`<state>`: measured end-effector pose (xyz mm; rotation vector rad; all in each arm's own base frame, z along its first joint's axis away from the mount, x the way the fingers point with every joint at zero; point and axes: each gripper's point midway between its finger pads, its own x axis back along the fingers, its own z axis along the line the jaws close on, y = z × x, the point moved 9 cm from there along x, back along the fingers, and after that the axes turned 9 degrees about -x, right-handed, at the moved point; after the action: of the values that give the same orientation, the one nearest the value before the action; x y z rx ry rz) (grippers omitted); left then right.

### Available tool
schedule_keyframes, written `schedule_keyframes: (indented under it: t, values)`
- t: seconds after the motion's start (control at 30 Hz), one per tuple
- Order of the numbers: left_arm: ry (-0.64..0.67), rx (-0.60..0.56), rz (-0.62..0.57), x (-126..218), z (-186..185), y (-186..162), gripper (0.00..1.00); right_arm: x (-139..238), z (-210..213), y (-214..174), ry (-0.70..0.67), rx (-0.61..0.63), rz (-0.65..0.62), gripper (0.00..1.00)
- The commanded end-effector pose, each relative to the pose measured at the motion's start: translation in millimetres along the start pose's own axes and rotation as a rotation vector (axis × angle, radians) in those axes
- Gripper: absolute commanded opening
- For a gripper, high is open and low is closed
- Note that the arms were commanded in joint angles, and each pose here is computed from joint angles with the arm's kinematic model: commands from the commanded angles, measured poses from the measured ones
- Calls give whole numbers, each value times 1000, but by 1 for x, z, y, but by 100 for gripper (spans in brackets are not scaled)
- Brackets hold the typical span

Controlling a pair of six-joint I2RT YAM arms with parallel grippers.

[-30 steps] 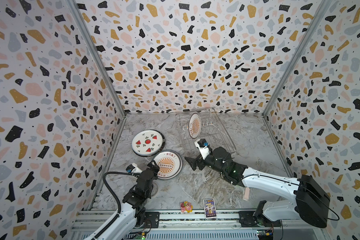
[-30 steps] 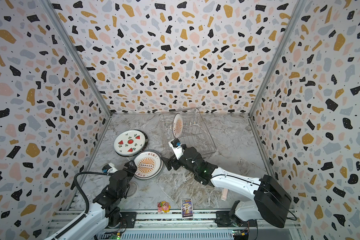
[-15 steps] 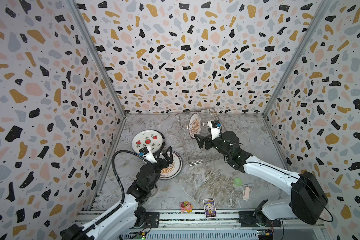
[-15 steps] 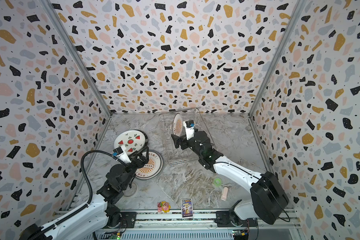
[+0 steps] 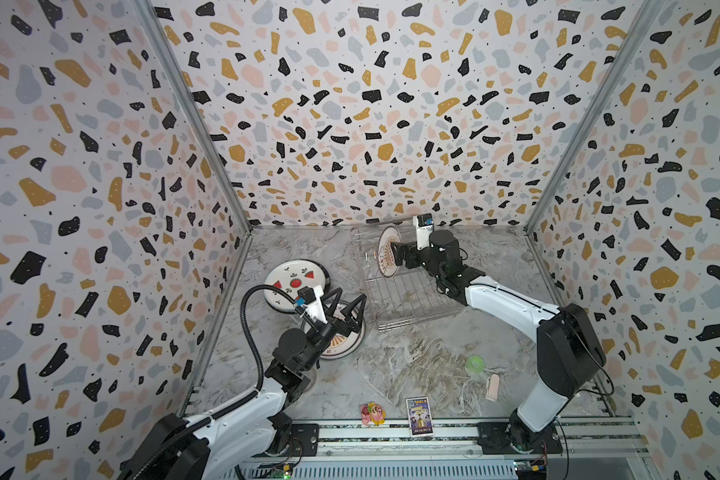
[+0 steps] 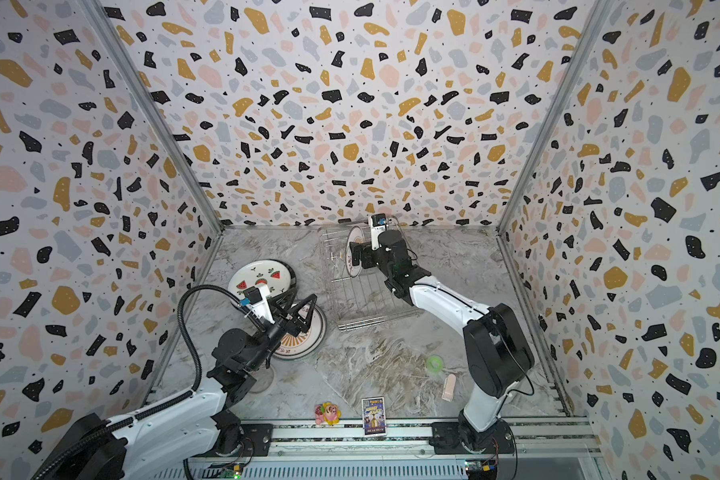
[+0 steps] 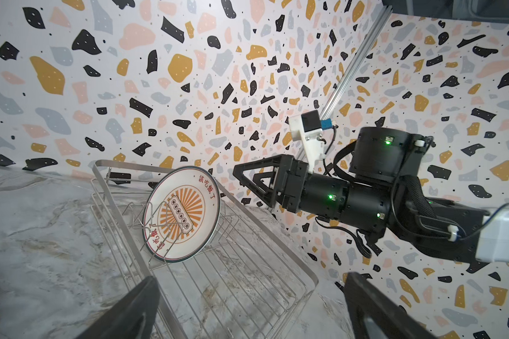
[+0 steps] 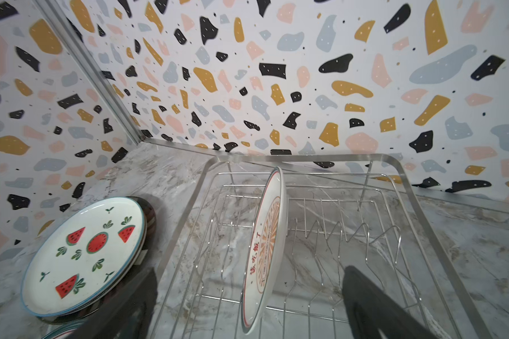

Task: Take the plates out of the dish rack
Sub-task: 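Close the right gripper on the rim of the last sunburst plate in the rack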

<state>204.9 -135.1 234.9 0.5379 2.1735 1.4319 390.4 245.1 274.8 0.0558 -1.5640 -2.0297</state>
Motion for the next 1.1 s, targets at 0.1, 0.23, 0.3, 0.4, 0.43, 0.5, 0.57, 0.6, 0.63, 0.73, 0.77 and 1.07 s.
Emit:
schedule_keyframes:
  t: [0.1, 0.23, 0.3, 0.4, 0.43, 0.5, 0.57, 0.6, 0.63, 0.73, 0.77, 1.07]
  values:
    - [-78, -11, -132, -16, -12, 22, 100, -37, -11, 7, -133, 19, 53, 88]
    - [-141, -8, -123, -29, -19, 25, 100, -57, -17, 3, -222, 34, 74, 65]
    - [-85, 16, -125, -33, -15, 24, 100, -63, -16, 3, -220, 38, 73, 59]
    - [-36, 28, -140, -31, -12, 22, 100, -68, -10, 0, -228, 54, 72, 55]
    - [-35, 34, -138, -31, -12, 21, 100, -70, -9, -1, -240, 60, 72, 53]
    - [-37, 46, -125, -32, -12, 18, 100, -73, -5, -5, -269, 80, 79, 43]
    - [-26, 54, -111, -33, -12, 17, 100, -78, -1, -8, -302, 99, 88, 38]
    - [-29, 54, -105, -34, -12, 16, 100, -80, 2, -9, -311, 109, 93, 34]
    - [-30, 54, -101, -34, -13, 16, 100, -82, 4, -10, -314, 114, 102, 31]
    - [-27, 61, -83, -34, -13, 13, 100, -86, 9, -14, -329, 129, 108, 28]
    - [-24, 60, -75, -34, -12, 12, 100, -87, 10, -15, -341, 133, 107, 27]
    - [-4, 65, -50, -34, -9, 5, 100, -95, 12, -19, -355, 149, 130, 16]
